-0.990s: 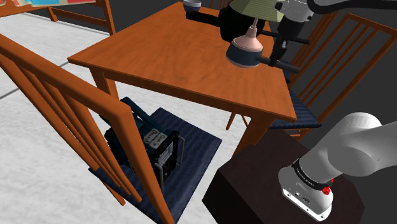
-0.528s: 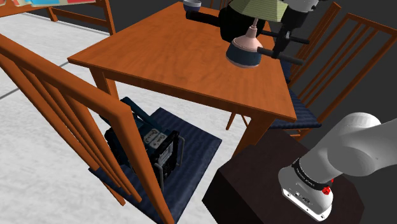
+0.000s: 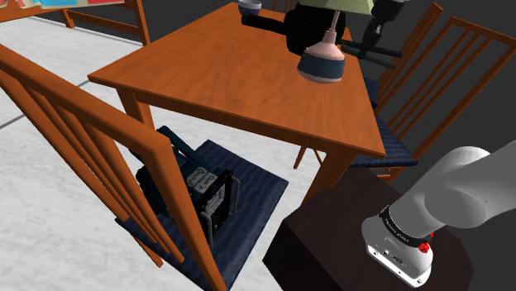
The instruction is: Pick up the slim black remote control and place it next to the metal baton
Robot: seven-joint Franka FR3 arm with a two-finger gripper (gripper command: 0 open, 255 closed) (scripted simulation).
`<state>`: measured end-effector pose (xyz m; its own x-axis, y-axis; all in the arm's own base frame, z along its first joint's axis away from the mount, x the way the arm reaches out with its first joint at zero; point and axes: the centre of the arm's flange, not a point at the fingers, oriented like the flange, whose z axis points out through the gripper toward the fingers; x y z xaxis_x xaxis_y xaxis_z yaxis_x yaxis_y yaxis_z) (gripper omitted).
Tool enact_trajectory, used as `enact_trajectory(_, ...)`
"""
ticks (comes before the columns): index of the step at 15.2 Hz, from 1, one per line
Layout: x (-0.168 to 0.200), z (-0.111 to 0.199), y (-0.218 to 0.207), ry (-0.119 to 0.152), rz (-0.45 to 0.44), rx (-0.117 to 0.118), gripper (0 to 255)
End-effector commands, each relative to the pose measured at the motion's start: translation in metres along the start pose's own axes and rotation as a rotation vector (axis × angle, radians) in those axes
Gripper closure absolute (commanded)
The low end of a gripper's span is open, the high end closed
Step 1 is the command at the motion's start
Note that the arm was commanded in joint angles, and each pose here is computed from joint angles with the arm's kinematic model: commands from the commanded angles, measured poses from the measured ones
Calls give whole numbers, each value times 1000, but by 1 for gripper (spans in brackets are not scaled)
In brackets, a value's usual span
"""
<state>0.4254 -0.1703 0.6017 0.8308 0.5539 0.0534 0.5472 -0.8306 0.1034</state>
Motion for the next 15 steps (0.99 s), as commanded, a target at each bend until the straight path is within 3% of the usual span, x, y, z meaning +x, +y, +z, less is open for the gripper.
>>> enact_trajectory(1, -3, 24, 32, -44, 1, 22, 255)
enact_trajectory(15, -25, 41, 214, -44, 1, 22, 255)
